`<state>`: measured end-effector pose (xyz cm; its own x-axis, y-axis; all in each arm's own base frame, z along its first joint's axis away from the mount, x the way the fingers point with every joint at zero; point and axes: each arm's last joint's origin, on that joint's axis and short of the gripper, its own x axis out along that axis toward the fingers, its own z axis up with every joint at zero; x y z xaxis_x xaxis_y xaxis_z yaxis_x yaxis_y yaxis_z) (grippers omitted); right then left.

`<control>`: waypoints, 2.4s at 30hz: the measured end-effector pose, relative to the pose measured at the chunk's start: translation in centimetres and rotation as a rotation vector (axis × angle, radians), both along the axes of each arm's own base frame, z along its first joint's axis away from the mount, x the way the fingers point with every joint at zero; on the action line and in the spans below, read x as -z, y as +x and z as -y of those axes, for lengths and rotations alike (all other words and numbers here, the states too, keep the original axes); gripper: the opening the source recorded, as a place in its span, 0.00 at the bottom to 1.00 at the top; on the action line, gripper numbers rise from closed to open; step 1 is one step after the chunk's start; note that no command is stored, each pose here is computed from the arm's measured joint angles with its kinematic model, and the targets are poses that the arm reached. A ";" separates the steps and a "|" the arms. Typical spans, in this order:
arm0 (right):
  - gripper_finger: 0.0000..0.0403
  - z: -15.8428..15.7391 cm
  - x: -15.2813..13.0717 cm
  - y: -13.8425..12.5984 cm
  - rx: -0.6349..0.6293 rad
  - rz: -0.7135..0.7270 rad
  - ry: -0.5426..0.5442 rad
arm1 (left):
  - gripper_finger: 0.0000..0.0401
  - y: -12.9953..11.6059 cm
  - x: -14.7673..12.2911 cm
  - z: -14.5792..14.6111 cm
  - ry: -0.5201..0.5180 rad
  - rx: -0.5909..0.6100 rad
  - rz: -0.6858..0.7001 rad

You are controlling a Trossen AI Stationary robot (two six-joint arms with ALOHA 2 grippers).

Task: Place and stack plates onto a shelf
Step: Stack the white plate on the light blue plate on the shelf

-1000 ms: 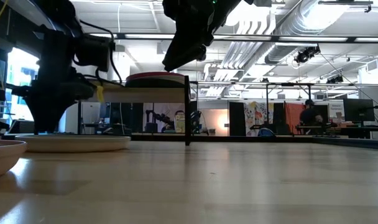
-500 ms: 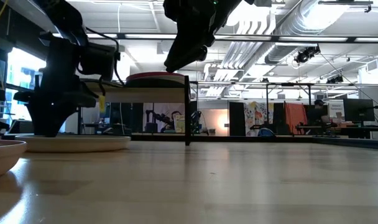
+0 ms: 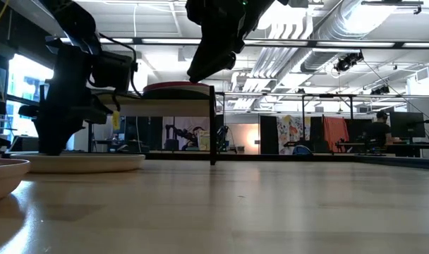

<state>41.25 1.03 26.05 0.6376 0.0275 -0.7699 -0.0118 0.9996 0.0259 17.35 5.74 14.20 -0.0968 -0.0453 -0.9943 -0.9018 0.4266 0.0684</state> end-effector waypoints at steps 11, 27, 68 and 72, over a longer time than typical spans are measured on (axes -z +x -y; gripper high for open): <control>0.32 -0.1 0.0 0.0 -0.003 0.000 0.000 | 0.00 0.0 -3.3 0.1 0.028 0.012 0.140; 0.32 -0.2 0.3 -0.4 -0.005 -0.053 -0.001 | 0.00 -4.0 -16.8 0.7 0.228 -0.077 0.311; 0.32 -1.5 0.3 -0.5 -0.035 -0.056 -0.002 | 0.01 -9.6 -22.9 -13.5 0.483 -0.561 0.062; 0.32 -1.5 0.3 -0.5 -0.035 -0.056 -0.002 | 0.01 -9.5 -22.8 -13.6 0.482 -0.574 0.057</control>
<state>40.76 2.49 25.71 0.5918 0.0480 -0.8046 -0.0458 0.9986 0.0259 7.82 19.36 36.96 -0.1371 0.3689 -0.9193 -0.9814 -0.1768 0.0754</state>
